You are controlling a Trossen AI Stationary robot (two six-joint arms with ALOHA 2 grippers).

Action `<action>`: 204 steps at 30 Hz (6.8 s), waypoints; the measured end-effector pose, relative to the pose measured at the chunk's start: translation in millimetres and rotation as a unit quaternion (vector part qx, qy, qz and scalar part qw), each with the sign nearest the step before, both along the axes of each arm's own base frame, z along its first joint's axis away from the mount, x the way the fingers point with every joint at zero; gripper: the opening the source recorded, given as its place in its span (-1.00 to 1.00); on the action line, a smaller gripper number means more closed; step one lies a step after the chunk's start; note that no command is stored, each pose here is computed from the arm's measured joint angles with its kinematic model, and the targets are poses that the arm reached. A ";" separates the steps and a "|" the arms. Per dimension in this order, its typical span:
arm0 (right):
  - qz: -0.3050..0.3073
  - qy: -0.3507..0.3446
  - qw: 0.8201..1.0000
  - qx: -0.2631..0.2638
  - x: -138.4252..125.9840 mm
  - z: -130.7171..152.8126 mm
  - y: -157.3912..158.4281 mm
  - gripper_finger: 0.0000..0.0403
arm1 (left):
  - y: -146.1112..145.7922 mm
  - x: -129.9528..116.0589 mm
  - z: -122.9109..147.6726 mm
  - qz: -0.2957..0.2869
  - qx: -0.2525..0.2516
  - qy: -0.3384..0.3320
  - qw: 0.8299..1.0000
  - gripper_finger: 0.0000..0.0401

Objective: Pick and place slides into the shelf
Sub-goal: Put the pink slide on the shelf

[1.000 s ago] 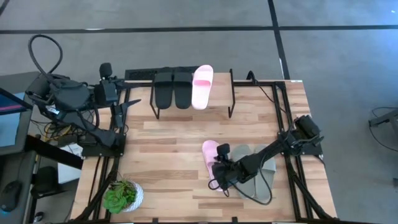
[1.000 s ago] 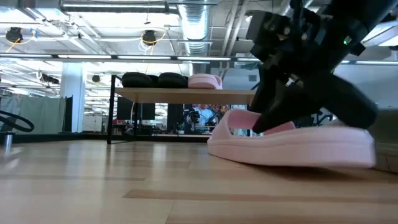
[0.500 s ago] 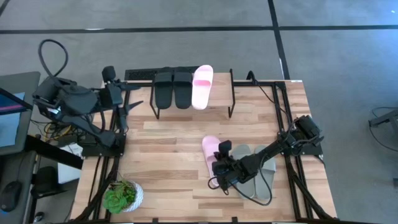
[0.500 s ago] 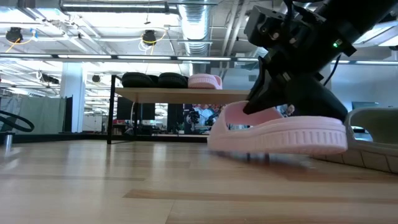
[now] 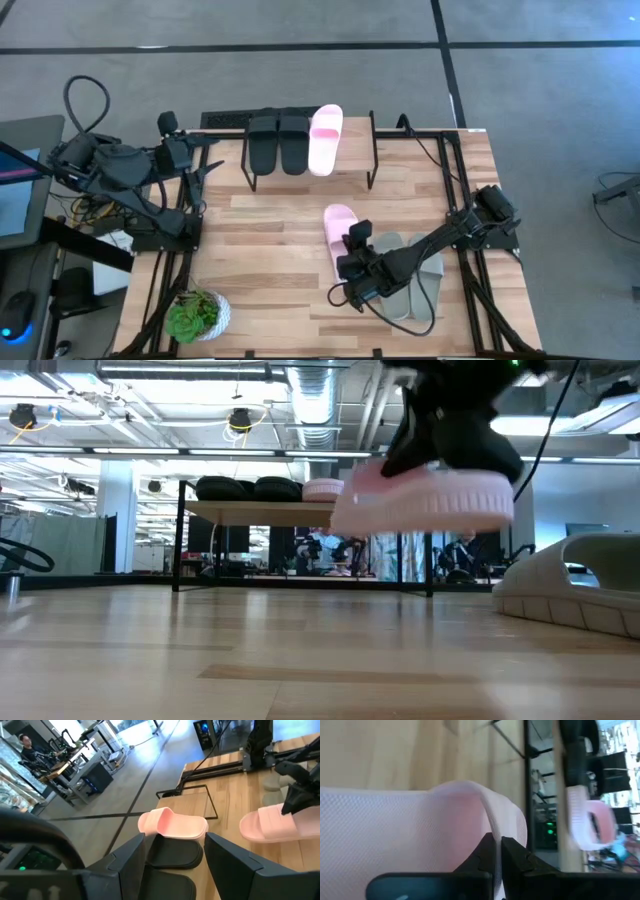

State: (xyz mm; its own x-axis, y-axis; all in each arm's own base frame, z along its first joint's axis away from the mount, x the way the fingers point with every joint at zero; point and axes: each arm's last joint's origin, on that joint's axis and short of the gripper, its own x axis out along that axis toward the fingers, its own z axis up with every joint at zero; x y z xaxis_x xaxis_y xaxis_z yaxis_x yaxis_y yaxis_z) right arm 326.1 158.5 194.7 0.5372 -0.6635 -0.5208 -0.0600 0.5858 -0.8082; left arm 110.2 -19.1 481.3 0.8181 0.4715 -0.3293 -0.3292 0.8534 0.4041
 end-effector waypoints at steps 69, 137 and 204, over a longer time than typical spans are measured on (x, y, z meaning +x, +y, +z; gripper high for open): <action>-0.137 0.028 0.986 0.090 1.2 125.4 -268.0 -1.00 | 8.2 -21.9 -25.2 0.000 -0.031 -0.070 0.997 -0.04; -0.172 -0.122 0.964 0.162 -19.0 140.4 -259.5 -1.00 | 8.6 -21.9 -24.8 0.009 -0.031 -0.074 0.997 -0.04; -0.228 -0.078 0.956 0.166 -35.8 120.9 -252.1 -1.00 | 8.7 -22.0 -25.2 0.010 -0.033 -0.074 0.997 -0.04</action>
